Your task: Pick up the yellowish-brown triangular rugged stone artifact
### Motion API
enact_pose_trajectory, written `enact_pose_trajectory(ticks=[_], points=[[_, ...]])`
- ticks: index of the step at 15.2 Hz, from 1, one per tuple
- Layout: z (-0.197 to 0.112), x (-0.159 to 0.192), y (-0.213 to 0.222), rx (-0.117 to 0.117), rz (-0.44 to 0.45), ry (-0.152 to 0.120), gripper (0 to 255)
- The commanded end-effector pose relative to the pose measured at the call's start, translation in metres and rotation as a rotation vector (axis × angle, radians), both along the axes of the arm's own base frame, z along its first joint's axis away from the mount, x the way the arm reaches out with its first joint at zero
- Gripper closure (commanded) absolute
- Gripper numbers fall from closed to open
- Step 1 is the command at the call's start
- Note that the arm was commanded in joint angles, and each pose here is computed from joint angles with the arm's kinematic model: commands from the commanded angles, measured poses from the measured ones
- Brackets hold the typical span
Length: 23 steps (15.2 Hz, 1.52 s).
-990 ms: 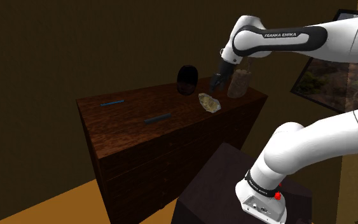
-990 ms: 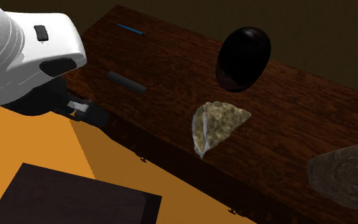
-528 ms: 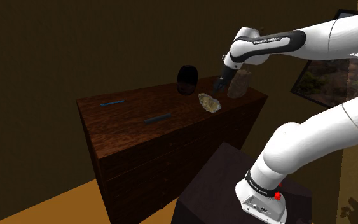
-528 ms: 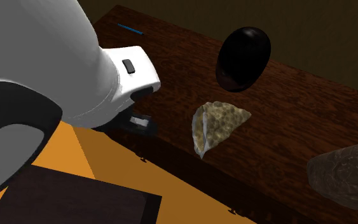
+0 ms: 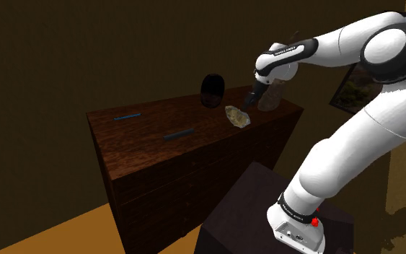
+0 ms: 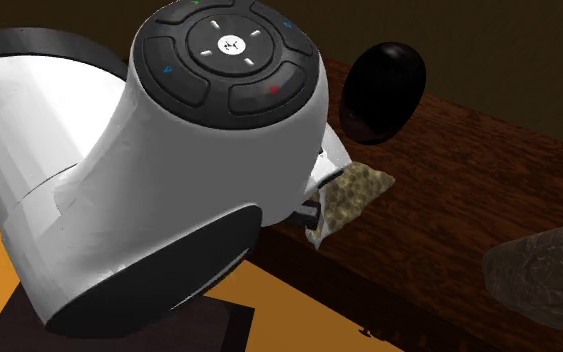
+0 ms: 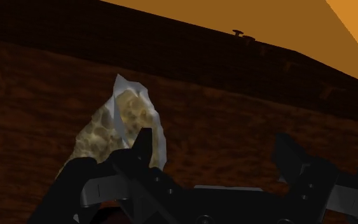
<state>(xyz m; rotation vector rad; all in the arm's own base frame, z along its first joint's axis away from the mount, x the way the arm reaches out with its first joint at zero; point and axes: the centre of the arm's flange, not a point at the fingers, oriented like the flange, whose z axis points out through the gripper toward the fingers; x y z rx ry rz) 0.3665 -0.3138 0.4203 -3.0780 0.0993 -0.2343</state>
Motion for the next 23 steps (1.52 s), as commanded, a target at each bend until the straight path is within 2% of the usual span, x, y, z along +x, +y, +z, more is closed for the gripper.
enact_pose_trajectory(ticks=[1, 8, 17, 18, 23], points=[[-0.012, 0.003, -0.022, -0.005, 0.006, -0.005, 0], [-0.051, 0.017, -0.096, -0.017, 0.021, -0.019, 0], [-0.091, 0.017, -0.096, -0.017, 0.021, -0.019, 0], [-0.091, 0.017, -0.095, -0.017, 0.021, -0.019, 255], [-0.09, 0.017, -0.096, -0.017, 0.021, -0.019, 255]])
